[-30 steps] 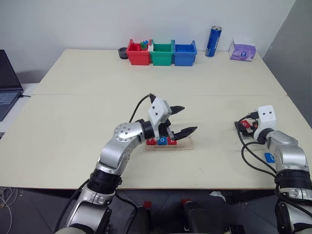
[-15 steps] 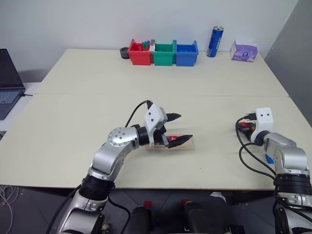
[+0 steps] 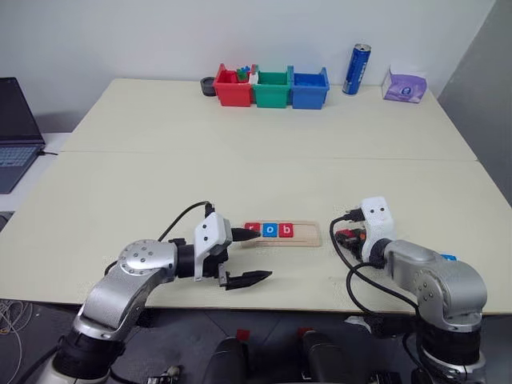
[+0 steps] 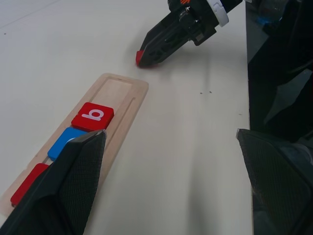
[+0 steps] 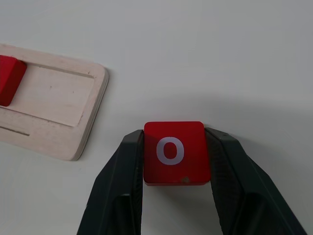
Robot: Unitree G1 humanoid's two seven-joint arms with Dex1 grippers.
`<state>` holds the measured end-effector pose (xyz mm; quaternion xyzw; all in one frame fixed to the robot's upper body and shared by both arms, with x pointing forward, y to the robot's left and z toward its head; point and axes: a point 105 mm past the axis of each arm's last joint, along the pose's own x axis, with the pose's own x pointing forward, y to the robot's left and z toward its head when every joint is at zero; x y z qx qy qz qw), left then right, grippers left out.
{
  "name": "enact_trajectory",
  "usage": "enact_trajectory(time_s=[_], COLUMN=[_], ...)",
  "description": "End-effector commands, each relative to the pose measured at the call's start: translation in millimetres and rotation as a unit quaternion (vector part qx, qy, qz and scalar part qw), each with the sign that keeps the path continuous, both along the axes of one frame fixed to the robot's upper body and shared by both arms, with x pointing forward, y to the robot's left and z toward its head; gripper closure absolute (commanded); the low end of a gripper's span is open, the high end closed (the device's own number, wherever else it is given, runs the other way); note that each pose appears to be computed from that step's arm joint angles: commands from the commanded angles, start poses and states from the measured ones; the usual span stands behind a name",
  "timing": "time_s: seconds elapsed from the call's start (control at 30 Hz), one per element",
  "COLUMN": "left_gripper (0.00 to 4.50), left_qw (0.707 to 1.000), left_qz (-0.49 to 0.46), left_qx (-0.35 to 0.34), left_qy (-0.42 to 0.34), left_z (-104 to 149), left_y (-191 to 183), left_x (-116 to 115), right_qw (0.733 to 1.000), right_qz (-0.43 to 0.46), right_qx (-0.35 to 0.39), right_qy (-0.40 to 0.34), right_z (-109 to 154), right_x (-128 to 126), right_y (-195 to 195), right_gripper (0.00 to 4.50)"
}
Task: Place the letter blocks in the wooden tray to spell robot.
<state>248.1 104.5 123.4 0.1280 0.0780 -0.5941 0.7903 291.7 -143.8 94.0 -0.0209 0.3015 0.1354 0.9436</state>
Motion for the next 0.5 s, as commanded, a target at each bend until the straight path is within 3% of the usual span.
enact_trajectory(time_s=[0.03, 0.07, 0.17, 0.37, 0.5], left_gripper=[0.0, 0.0, 0.0, 0.0, 0.0], left_qw=[1.0, 1.0, 1.0, 1.0, 1.0], left_qz=[-0.007, -0.007, -0.004, -0.003, -0.005], left_qx=[-0.015, -0.016, -0.017, -0.017, -0.017], left_qy=[-0.022, -0.023, -0.024, -0.025, -0.026], left_z=[11.9, 12.2, 13.1, 12.5, 11.9], left_y=[-6.3, -7.0, -7.4, -6.6, -6.6], left_x=[-4.2, -4.0, -3.4, -2.2, -1.4], right_qw=[0.999, 0.999, 0.998, 0.997, 0.993], right_qz=[0.018, 0.022, 0.032, 0.051, 0.091], right_qx=[0.016, 0.019, 0.036, 0.049, 0.007], right_qy=[0.034, 0.041, 0.047, -0.01, -0.08], right_z=[-10.4, -12.6, -13.6, 16.0, 48.9], right_x=[-14.2, -17.6, -23.0, -10.7, 8.0], right_y=[12.7, 14.9, 20.3, 16.8, -2.8], right_gripper=[3.05, 3.05, 2.07, 0.03, 0.03])
